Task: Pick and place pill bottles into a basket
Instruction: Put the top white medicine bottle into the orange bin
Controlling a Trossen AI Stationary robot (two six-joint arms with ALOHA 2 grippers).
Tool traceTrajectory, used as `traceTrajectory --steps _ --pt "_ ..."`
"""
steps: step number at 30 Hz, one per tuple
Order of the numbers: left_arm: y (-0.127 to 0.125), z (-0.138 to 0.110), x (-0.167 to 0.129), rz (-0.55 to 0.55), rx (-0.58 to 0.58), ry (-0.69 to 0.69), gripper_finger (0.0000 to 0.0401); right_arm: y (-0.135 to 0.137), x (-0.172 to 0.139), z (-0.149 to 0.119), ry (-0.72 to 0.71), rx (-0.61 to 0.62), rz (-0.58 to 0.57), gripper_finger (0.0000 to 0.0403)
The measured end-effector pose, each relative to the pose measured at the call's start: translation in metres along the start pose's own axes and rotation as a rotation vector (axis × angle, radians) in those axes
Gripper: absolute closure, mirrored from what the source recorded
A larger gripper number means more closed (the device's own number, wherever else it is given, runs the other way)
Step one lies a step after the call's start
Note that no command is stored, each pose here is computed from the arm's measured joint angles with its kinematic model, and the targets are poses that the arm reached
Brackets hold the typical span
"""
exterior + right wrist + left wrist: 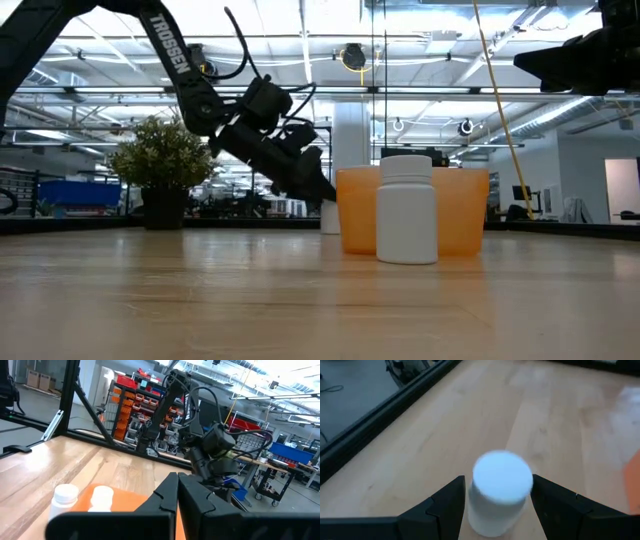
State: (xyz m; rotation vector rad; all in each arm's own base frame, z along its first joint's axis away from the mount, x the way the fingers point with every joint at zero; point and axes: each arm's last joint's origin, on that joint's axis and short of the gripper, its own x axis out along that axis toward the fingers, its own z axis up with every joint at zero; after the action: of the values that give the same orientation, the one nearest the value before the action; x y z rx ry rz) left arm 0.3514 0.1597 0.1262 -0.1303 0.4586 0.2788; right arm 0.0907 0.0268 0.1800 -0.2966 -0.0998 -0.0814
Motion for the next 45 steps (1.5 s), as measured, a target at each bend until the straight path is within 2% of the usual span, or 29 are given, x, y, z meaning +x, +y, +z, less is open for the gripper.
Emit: traceTrajectory --steps 6,20,22,26,35,39,45 --pt "0.0 0.003 0.005 -0.031 0.013 -0.001 0.0178 0.0 0.0 0.0 0.0 0.0 0.0 0.0399" --pt "0.001 0.0 0.013 -0.014 0.01 -0.002 0.018 0.0 0.0 0.0 0.001 0.0 0.0 0.0399" --pt "0.001 0.0 0.013 -0.018 0.008 -0.005 0.0191 0.0 0.0 0.0 0.001 0.0 0.0 0.0399" --pt "0.001 0.001 0.013 -0.026 -0.009 -0.01 0.0239 0.0 0.0 0.0 0.001 0.0 0.0 0.0399" --pt "0.001 0.001 0.013 -0.032 -0.042 -0.011 0.024 0.0 0.0 0.0 0.001 0.0 0.0 0.0399" --pt "-0.001 0.009 0.008 -0.034 -0.039 -0.026 0.024 0.0 0.0 0.0 0.001 0.0 0.0 0.0399" --pt "-0.012 0.038 -0.013 -0.09 -0.031 -0.088 0.024 0.0 0.0 0.0 0.001 0.0 0.0 0.0399"
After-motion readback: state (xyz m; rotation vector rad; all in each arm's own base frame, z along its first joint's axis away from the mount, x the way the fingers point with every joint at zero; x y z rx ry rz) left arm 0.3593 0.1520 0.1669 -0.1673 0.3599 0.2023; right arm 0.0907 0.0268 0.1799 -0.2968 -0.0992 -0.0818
